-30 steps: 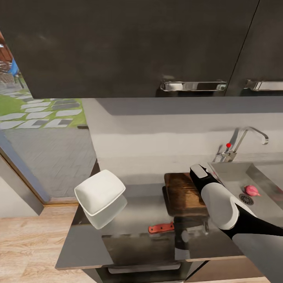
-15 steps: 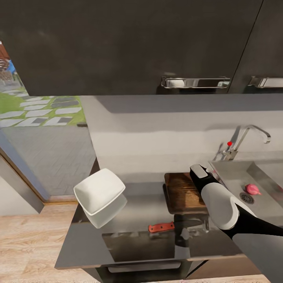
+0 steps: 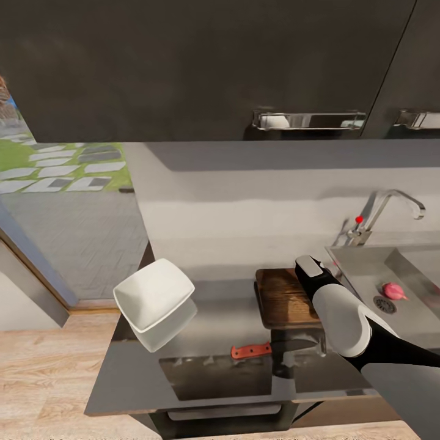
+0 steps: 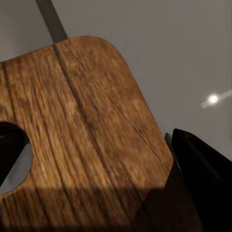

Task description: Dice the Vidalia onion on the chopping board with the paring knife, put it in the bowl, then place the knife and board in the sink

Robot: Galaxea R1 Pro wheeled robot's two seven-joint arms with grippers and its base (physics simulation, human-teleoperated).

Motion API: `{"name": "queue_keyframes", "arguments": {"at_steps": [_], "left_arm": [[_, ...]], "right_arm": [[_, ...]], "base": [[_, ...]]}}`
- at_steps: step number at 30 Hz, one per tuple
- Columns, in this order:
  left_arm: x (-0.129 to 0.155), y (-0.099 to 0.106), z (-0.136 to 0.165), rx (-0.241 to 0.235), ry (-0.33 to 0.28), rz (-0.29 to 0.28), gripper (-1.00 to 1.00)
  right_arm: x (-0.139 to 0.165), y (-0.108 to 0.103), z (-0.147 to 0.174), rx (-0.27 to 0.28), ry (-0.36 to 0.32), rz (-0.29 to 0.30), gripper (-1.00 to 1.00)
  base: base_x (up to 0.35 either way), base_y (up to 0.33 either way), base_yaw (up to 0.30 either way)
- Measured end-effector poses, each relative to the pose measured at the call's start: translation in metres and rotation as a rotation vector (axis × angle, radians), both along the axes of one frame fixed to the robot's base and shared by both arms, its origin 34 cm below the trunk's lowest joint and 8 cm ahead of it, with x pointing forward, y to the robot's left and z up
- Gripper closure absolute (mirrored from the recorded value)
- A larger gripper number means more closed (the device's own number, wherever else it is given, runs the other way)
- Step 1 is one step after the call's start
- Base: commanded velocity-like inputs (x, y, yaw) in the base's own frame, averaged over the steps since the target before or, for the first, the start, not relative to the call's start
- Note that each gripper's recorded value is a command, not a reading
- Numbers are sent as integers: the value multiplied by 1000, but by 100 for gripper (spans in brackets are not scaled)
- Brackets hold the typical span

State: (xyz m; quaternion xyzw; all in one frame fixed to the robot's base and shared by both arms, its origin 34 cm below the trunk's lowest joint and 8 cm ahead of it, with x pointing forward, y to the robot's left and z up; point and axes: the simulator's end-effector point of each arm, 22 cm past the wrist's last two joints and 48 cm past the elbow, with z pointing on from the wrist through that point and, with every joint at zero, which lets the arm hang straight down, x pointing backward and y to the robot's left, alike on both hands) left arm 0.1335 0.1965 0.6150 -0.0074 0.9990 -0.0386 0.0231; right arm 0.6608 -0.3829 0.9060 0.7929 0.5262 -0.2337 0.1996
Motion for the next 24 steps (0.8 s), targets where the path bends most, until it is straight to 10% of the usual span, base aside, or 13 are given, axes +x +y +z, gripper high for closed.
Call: {"name": "queue_keyframes", "arguments": {"at_steps": [19,20,24], "left_arm": [[-5,0,0,0,10,0,-100],[-5,0,0,0,10,0,-100],[-5,0,0,0,12,0,-100]], "right_arm": [[0,0,-2,-8,1,-9,100],[0,0,-2,-8,1,-9,-100],[1,-2,-4,-14,12,16,-100]], "base": [[0,0,0],[0,0,0],[0,0,0]]}}
